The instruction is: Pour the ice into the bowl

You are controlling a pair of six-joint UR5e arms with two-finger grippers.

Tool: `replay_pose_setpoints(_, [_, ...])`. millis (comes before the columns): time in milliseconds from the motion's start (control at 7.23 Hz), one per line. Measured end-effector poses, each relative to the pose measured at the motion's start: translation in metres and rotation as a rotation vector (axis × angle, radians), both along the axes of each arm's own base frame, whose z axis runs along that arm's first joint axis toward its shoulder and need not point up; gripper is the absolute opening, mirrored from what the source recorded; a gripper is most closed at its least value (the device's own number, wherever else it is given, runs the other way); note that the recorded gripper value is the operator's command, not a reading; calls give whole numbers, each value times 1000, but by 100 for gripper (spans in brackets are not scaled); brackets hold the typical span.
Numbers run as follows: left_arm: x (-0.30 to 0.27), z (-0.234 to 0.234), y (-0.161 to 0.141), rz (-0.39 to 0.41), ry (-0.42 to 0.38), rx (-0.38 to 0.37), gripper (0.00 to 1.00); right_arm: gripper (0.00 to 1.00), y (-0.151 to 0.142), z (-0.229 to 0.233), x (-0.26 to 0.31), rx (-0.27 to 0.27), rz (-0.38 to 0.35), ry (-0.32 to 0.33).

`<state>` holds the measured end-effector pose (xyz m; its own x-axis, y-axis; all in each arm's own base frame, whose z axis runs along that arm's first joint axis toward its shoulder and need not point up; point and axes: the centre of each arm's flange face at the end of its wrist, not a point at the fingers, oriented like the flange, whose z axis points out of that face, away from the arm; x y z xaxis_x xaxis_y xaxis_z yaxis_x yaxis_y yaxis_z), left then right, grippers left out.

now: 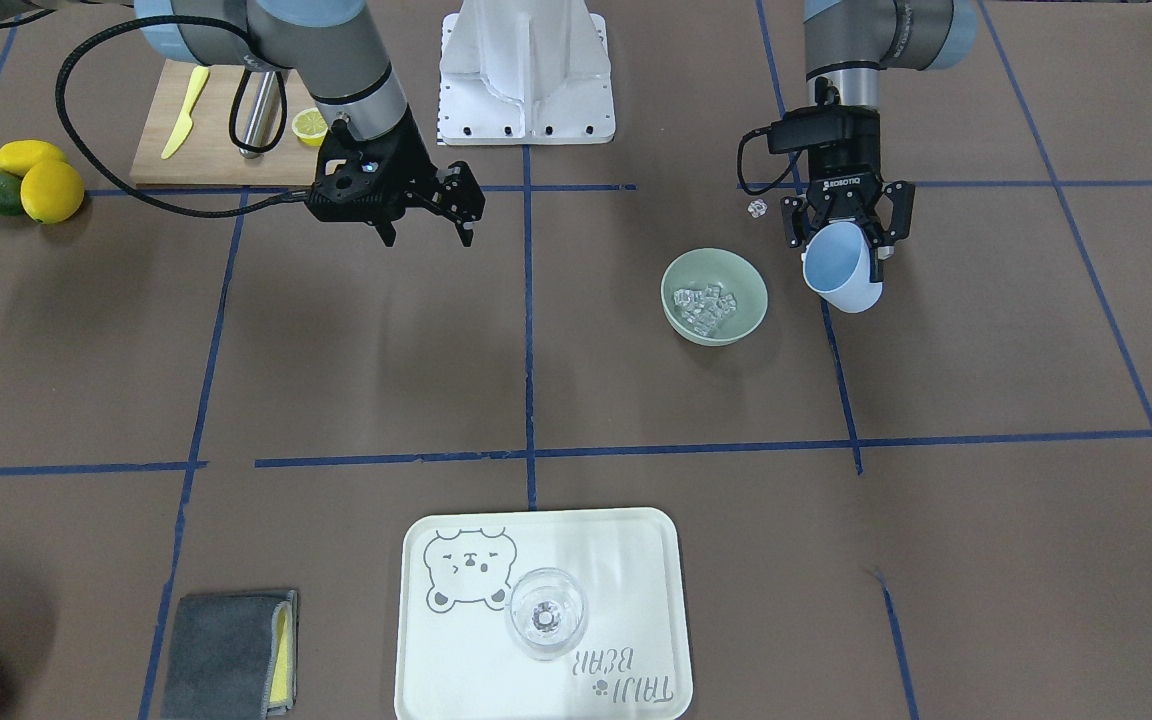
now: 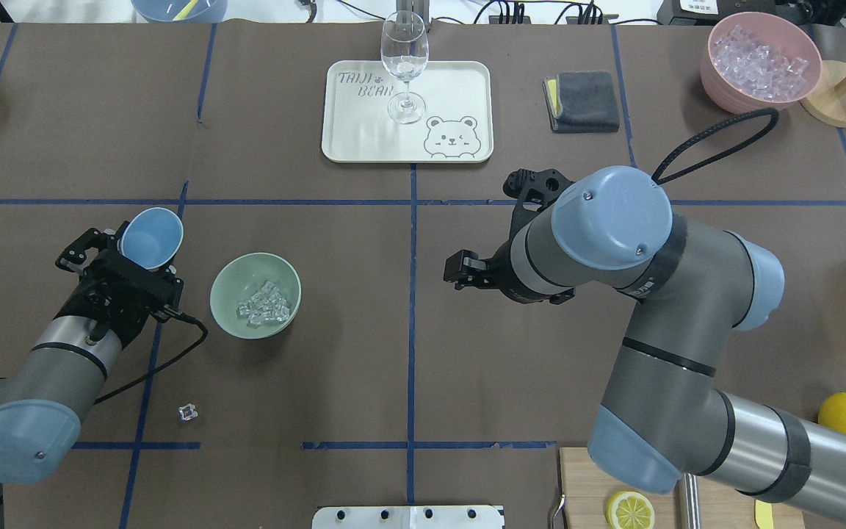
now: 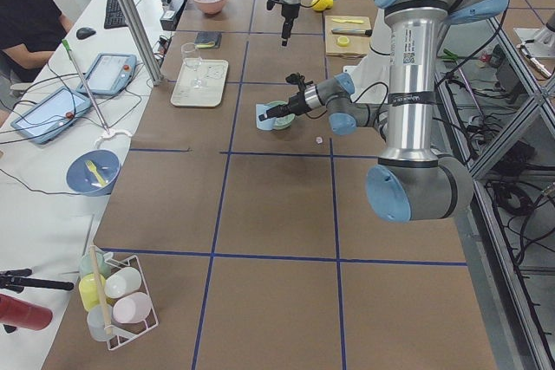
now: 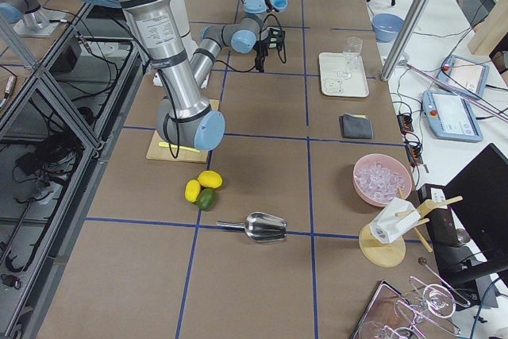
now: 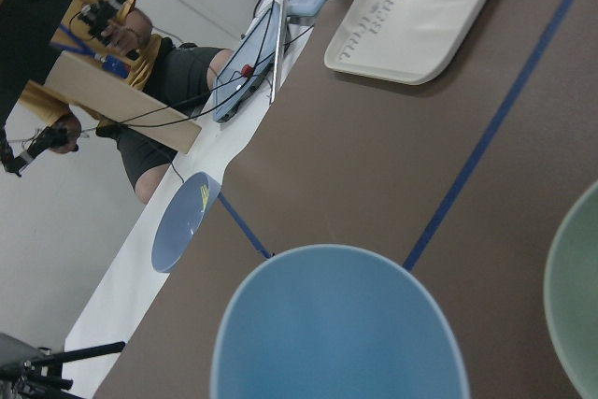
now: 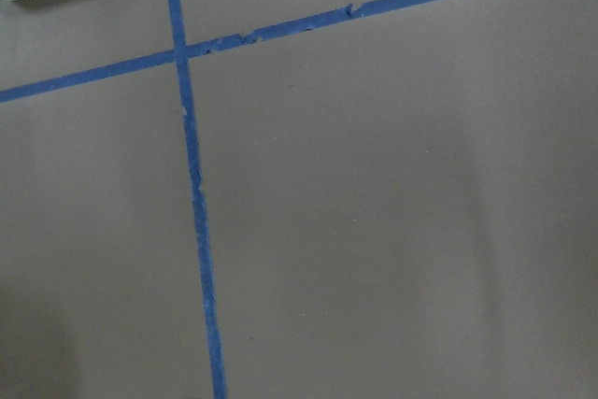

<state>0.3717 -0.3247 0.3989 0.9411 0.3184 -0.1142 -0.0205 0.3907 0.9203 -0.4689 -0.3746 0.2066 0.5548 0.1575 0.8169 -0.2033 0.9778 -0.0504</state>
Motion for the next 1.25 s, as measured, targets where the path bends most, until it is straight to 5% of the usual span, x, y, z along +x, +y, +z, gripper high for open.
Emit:
replay_pose_setpoints(554, [-72,88,-5,-98,313,-6,0,100,14,-36,-59,3,13,-20])
replay_pose_setpoints(969, [-119,141,-7,-114,411,8,0,100,1,-84,-154,1,79,-85])
replay_pose_setpoints(1246, [-136,166,-9,-106,447,5,0,100,-16,-122,-204,-11,89,-69])
